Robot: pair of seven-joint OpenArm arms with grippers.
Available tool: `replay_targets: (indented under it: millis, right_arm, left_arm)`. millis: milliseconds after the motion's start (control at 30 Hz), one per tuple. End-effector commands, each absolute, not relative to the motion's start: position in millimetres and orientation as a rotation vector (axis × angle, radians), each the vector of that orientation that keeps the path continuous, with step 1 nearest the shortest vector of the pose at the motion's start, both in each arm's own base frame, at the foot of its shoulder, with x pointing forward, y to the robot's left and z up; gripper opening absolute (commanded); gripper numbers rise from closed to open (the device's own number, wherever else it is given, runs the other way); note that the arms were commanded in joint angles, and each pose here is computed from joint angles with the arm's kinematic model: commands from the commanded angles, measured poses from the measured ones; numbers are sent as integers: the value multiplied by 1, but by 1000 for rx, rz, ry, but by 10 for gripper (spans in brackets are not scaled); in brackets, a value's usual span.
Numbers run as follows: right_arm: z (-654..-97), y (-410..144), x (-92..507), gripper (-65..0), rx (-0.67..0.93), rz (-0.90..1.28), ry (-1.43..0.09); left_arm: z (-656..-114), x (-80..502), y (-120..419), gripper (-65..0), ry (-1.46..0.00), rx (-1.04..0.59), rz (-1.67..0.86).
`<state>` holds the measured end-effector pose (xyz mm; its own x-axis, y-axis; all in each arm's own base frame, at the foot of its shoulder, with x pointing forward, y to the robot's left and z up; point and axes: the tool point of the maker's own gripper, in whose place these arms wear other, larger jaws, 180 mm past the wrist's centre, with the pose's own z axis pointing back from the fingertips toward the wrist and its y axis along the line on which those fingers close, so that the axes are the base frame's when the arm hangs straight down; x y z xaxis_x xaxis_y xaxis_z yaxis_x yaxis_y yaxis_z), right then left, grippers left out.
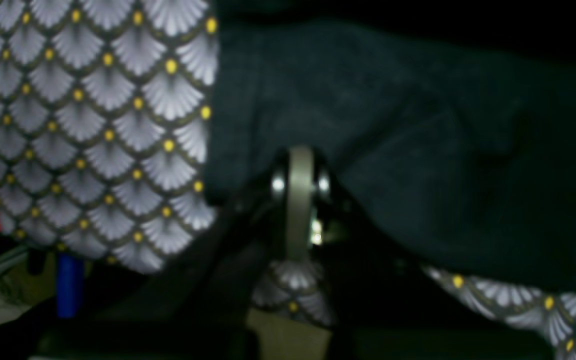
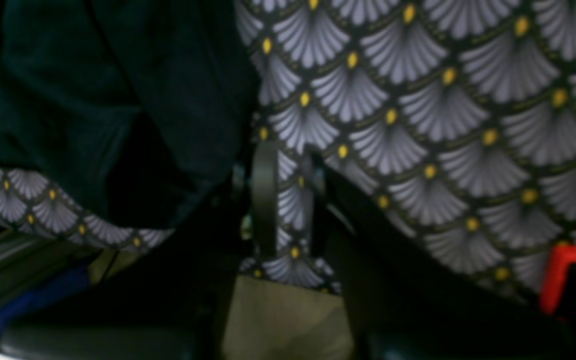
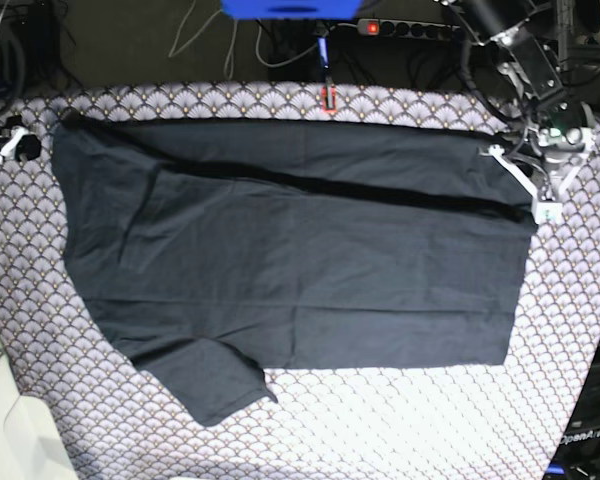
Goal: Fold the T-shirt properly
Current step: 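Move both grippers along the shirt sides to its hem edge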
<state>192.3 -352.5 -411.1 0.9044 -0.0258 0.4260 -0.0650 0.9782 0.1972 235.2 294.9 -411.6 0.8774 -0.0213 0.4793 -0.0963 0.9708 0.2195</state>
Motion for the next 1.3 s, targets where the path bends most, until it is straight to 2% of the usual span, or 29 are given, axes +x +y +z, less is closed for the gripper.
replay_targets:
  millis: [0, 133, 400, 633, 833, 967, 1033, 1267]
  right_arm:
    - [-400, -362, 200, -535, 186, 27, -470]
    - [-395, -361, 212, -494, 187, 34, -492]
    - [-357, -360, 271, -305, 172, 92, -619]
    - [-313, -331, 349, -290, 199, 211, -741]
    - [-319, -316, 405, -289, 309, 158, -738]
    - [-328, -304, 433, -289, 344, 147, -748]
    - [-337, -297, 441, -289, 359, 135, -756]
    - [-354, -292, 461, -289, 346, 109, -776]
  left_arm:
    - [-400, 244, 300, -650, -542, 262, 39]
    - [-398, 247, 301, -650, -548, 263, 39]
    - [-373, 277, 308, -650, -621, 287, 41]
    - [-341, 324, 318, -646, -715, 295, 51]
    - [-321, 368, 321, -423, -778, 258, 68]
    - [-324, 398, 312, -310, -805, 186, 76]
    - [-325, 414, 306, -290, -848, 149, 74]
    - [-332, 459, 291, -290, -944, 32, 82]
